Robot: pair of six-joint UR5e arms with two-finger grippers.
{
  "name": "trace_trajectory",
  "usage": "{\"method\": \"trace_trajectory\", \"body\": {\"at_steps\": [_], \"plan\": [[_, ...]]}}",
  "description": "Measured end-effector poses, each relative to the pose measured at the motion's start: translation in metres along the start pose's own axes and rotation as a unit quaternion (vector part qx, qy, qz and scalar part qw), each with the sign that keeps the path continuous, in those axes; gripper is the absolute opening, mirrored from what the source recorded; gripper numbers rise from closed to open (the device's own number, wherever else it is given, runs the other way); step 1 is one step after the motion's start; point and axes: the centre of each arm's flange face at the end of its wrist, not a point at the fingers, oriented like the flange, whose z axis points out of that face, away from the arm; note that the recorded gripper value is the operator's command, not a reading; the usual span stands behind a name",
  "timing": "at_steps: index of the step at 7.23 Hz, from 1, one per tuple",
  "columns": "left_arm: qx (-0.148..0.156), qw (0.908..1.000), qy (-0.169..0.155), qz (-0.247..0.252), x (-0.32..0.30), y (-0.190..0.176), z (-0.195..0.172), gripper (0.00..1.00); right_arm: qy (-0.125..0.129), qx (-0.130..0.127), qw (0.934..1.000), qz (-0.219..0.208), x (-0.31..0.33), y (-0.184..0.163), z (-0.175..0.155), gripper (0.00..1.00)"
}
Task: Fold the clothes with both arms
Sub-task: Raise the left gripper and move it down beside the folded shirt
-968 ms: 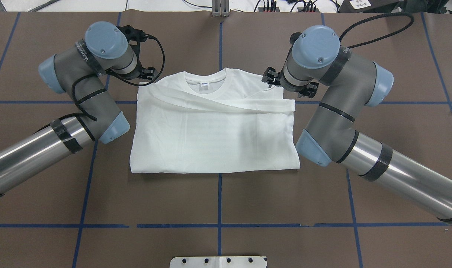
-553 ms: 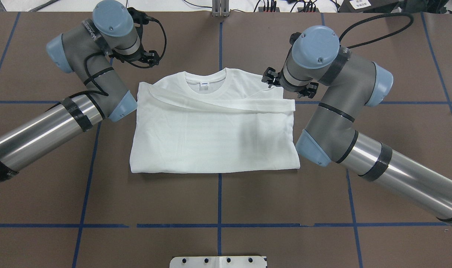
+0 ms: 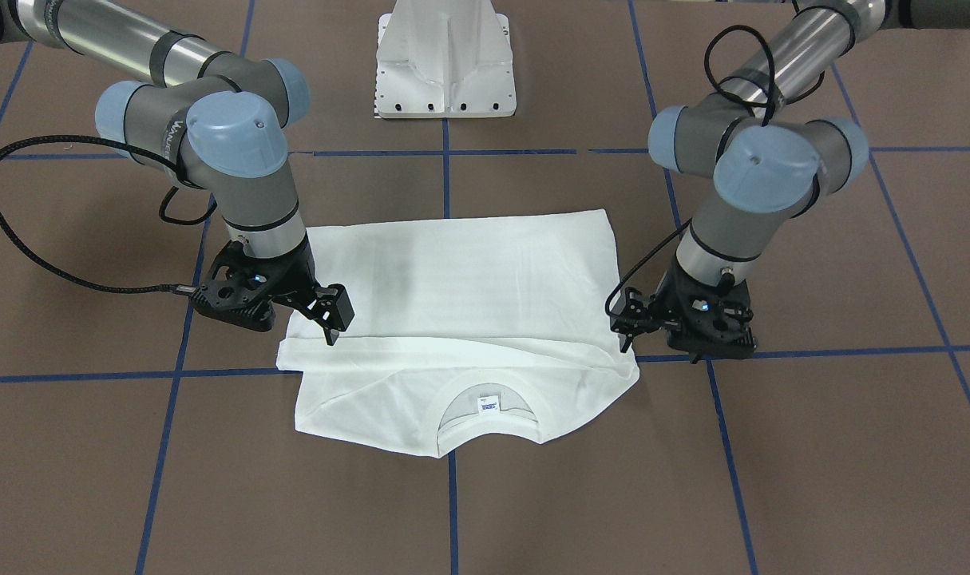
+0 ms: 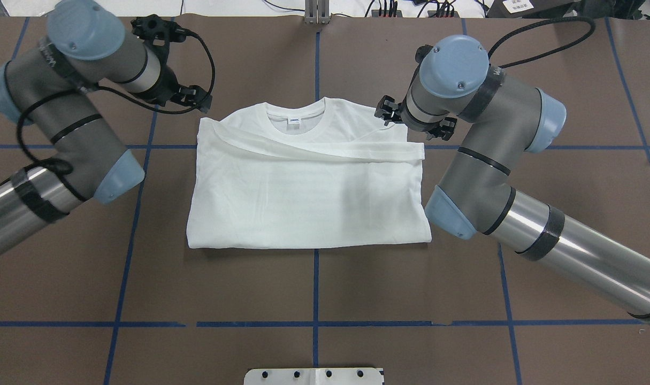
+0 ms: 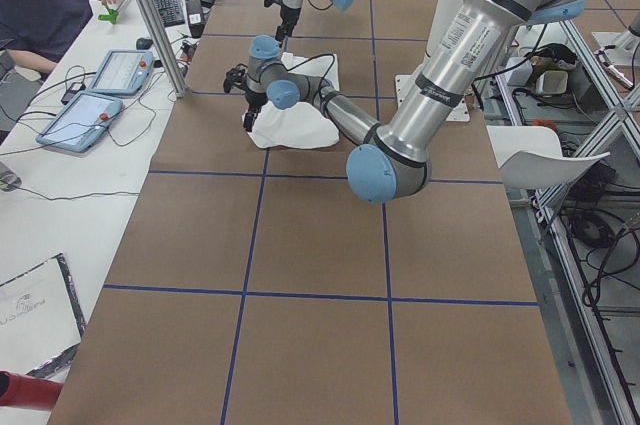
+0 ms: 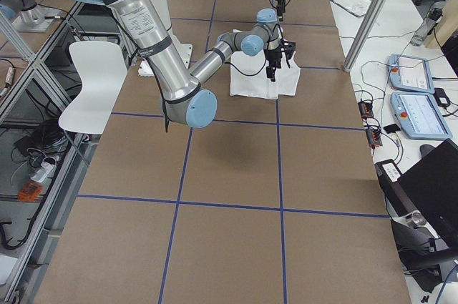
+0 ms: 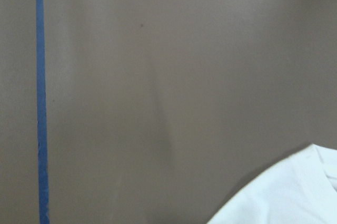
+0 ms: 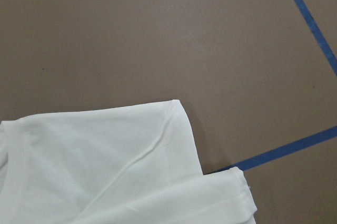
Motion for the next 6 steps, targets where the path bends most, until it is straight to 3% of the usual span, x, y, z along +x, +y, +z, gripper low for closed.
{"method": "trace_trajectory", "body": {"at_steps": [3, 6], "plan": [[-0.028, 0.9990, 0.028, 0.020, 0.000, 0.110, -0.021, 0.99, -0.006, 0.001, 1.0000, -0.001, -0.001, 0.001, -0.006, 1.00], [-0.041, 0.9961, 0.067, -0.039, 0.022, 0.162, -0.004, 0.89, -0.007, 0.001, 1.0000, -0.001, -0.001, 0.002, -0.007, 1.00]]}}
